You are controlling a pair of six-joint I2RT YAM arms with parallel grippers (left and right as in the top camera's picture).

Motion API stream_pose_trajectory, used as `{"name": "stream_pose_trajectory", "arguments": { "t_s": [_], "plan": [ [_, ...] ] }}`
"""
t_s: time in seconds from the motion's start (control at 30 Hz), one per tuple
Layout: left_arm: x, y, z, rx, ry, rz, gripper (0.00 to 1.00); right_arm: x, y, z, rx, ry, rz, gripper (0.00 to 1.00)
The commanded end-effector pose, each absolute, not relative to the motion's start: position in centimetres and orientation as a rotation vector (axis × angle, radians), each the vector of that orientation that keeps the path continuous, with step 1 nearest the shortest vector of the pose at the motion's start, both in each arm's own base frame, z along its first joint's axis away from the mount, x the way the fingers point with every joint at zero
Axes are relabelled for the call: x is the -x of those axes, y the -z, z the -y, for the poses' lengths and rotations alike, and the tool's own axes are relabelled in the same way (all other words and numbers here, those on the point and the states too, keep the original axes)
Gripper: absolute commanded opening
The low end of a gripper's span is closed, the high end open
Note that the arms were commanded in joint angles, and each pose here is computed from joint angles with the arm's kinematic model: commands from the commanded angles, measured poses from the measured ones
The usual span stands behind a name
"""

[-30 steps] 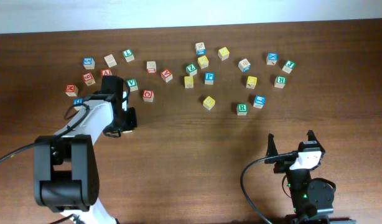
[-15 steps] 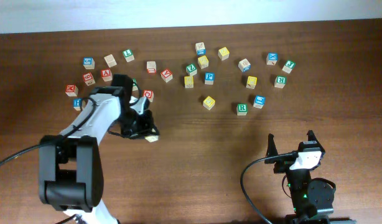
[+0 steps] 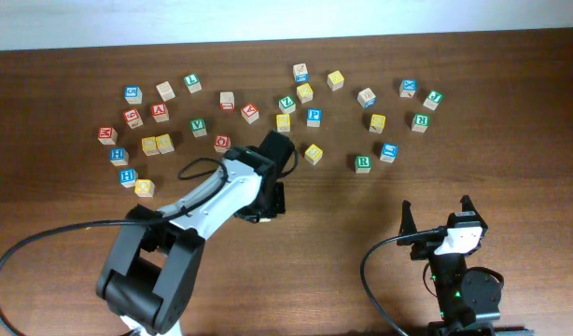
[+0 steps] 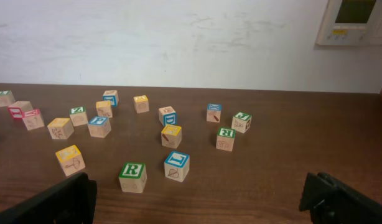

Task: Spell out CVPR
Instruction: 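Carry the C block forward-right and set it down, open left gripper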

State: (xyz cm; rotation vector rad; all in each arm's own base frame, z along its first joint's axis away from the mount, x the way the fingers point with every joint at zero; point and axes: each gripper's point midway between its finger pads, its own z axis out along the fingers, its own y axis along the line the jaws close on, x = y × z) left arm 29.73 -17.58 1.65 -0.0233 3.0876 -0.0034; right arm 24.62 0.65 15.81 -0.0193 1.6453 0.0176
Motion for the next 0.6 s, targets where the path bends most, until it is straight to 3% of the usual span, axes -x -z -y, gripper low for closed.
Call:
{"name": "stream_pose_trajectory", "arguments": {
  "t_s": [0.0, 0.2, 0.3, 0.37, 0.5, 0.57],
  "plan": [
    [-29.5, -1.2, 17.5, 0.082, -0.032, -3.08, 0.25, -24.6, -15.5, -0.7, 0.019, -0.022, -1.653, 0.98],
    [-29.1, 0.3, 16.4, -0.025, -0.099, -3.066, 0.31, -24.6, -15.5, -0.7, 0.019, -0.022, -1.653, 0.98],
    [-29.5, 0.2, 16.7, -0.024, -0.083, -3.05, 0.26, -24.6, -15.5, -0.7, 0.019, -0.022, -1.653, 0.98],
    [-29.4, 0.3, 17.4, -0.167, -0.03, -3.057, 0.29, -24.6, -15.5, -0.7, 0.019, -0.022, -1.653, 0.99],
    [-29.5, 0.2, 17.5, -0.165, -0.017, -3.057, 0.27, -24.6, -15.5, -0.7, 0.019, -0.022, -1.653, 0.98],
    [-29.4, 0.2, 17.5, -0.162, -0.017, -3.057, 0.38, -24.6, -15.5, -0.7, 0.019, -0.022, -1.653, 0.98]
  ]
}}
